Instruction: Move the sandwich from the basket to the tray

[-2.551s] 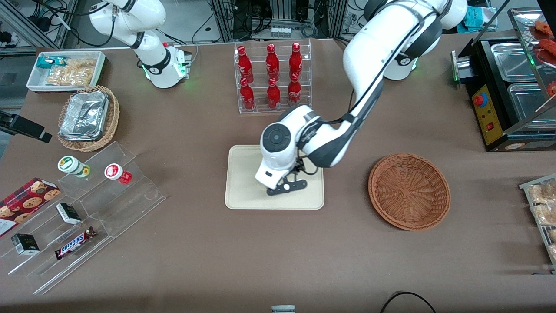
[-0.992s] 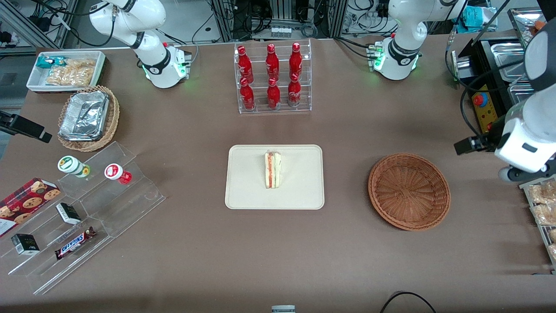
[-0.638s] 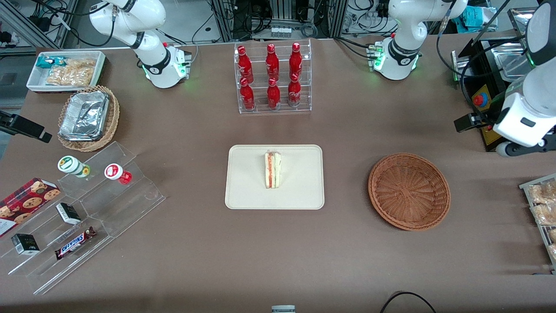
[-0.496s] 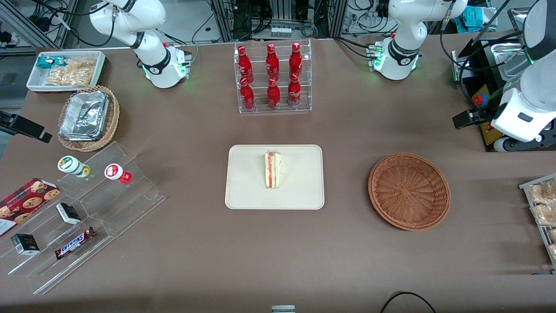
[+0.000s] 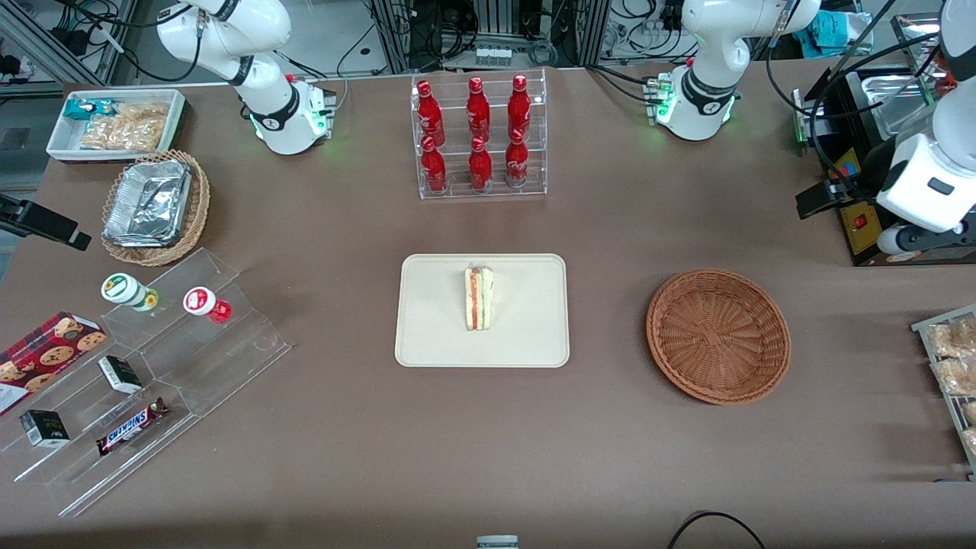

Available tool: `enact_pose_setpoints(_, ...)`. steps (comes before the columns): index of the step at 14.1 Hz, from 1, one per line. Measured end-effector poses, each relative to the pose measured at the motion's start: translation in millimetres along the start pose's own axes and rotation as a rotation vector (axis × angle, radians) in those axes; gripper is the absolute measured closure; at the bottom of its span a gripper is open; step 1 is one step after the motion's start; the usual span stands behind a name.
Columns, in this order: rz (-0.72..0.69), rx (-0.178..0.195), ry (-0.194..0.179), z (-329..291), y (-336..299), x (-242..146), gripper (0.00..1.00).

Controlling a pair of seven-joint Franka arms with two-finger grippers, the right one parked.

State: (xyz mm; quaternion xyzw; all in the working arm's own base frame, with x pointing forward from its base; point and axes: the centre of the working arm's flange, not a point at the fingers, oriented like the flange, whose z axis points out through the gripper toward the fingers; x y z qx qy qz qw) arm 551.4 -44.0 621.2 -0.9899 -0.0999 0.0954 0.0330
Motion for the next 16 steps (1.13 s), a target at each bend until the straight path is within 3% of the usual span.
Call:
enact_pose_setpoints(5,-0.054,-0.044,-0.002,-4,-39,6,0.0)
enact_pose_setpoints(16,-0.003,-0.045,0.006,-6,-12,-1,0.0)
